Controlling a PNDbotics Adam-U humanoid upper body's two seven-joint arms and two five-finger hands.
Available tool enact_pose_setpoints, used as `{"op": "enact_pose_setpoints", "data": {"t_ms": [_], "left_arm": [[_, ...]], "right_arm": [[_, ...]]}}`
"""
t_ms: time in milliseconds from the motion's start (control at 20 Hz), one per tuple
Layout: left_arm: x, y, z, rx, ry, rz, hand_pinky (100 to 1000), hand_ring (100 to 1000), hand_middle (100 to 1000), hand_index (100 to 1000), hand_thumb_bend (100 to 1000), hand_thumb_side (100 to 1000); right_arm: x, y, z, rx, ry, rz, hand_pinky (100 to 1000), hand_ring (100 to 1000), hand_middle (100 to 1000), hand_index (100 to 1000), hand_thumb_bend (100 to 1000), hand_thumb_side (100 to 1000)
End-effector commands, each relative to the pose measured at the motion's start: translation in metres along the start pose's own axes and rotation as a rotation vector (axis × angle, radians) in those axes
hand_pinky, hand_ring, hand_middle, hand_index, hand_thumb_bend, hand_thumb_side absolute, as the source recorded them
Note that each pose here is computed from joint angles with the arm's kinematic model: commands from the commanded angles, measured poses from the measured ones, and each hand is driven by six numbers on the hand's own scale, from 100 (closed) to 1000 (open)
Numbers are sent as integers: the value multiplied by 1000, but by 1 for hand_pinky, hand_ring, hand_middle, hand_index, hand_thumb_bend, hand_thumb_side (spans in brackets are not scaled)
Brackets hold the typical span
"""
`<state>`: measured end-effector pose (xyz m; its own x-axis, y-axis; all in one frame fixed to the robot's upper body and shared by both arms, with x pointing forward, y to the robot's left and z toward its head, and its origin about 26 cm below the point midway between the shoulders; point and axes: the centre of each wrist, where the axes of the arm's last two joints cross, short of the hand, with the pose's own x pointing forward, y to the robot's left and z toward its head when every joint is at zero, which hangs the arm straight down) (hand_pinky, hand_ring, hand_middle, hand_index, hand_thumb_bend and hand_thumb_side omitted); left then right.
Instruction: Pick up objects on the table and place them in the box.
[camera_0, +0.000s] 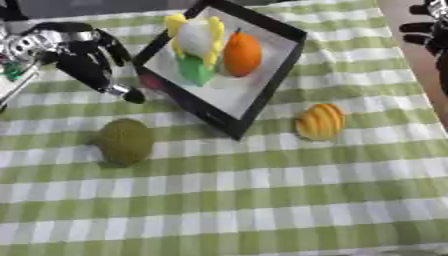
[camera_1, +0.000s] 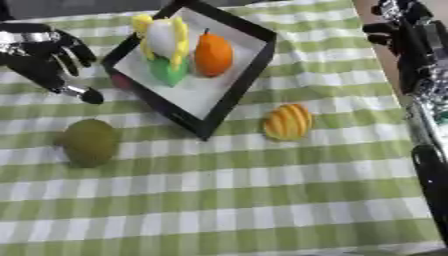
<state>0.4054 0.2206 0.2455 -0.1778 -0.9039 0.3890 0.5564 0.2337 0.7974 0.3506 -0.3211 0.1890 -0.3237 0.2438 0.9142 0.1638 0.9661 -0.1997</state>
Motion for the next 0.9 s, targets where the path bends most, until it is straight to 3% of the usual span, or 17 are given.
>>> {"op": "enact_pose_setpoints", "data": {"t_ms": [50,250,500,900], "left_arm": [[5,2,5,-17,34,24,723,708,733,812,799,208],[15,-7,4,-73,57,53,727,714,738,811,785,115],[26,-11,11,-105,58,57,737,724,742,810,803,101],[25,-15,15,-155,82,56,752,736,750,809,813,105]], "right_arm": [[12,-5,-3,-1,-40,17,782,709,757,899,100,689],[11,-5,-2,-1,-36,19,782,709,757,899,100,691],[10,-6,-2,-2,-30,20,782,709,757,899,100,695],[8,-7,0,-7,-21,28,782,709,757,899,100,698]]}}
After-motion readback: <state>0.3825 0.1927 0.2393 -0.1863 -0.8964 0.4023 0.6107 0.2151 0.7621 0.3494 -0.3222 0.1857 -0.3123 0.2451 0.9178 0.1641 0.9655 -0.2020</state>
